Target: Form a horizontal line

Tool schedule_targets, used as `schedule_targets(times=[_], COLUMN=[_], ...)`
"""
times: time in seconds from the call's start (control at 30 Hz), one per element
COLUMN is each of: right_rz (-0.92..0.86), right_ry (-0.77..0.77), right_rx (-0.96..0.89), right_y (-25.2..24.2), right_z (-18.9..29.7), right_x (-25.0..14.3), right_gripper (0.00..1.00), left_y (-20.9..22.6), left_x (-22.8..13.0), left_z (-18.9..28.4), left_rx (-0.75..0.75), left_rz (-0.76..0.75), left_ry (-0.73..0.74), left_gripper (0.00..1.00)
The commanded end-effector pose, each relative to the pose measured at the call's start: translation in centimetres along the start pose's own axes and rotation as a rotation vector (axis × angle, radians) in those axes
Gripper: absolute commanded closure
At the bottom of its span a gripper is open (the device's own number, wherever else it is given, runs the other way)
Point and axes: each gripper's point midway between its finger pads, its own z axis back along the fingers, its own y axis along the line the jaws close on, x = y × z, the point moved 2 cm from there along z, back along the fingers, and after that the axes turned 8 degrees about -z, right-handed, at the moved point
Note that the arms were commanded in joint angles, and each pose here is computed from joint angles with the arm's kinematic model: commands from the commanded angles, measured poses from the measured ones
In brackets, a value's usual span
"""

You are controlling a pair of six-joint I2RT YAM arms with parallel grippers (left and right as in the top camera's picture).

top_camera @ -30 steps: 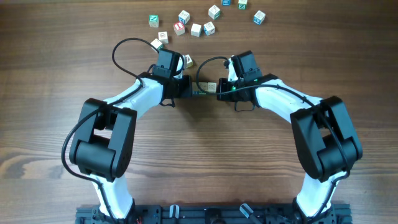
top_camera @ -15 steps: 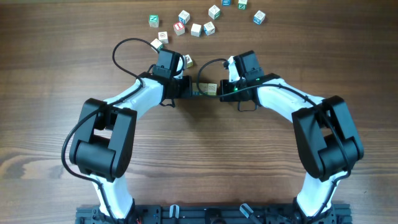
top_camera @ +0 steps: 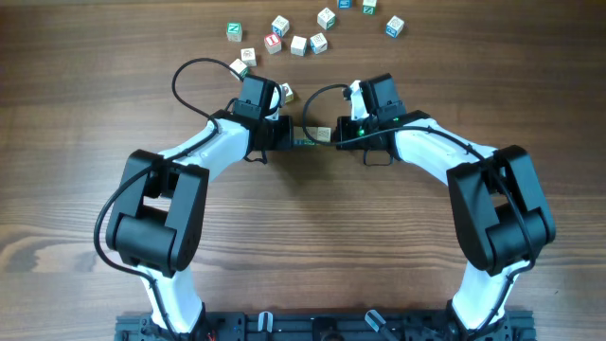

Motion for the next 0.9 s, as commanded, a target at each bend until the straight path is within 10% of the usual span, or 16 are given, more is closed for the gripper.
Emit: schedule_targets(times=[0.0,0.87], right_rz=[-0.007,-0.021], right_ry=[0.013,0.024], right_rx=[0.029,0.090], right_y=[0.5,1.5], right_z=[-0.4,-0.3], right_x=[0.1,0.1], right_gripper=[0.95,0.95], left_y=[0.9,1.3], left_x=[-3.5,-3.5], left_z=[-1.7,-1.7], left_rx=[0.035,0.062], left_rz=[0.003,0.002], left_ry=[0.107,0.105], left_gripper=[0.96,0.96])
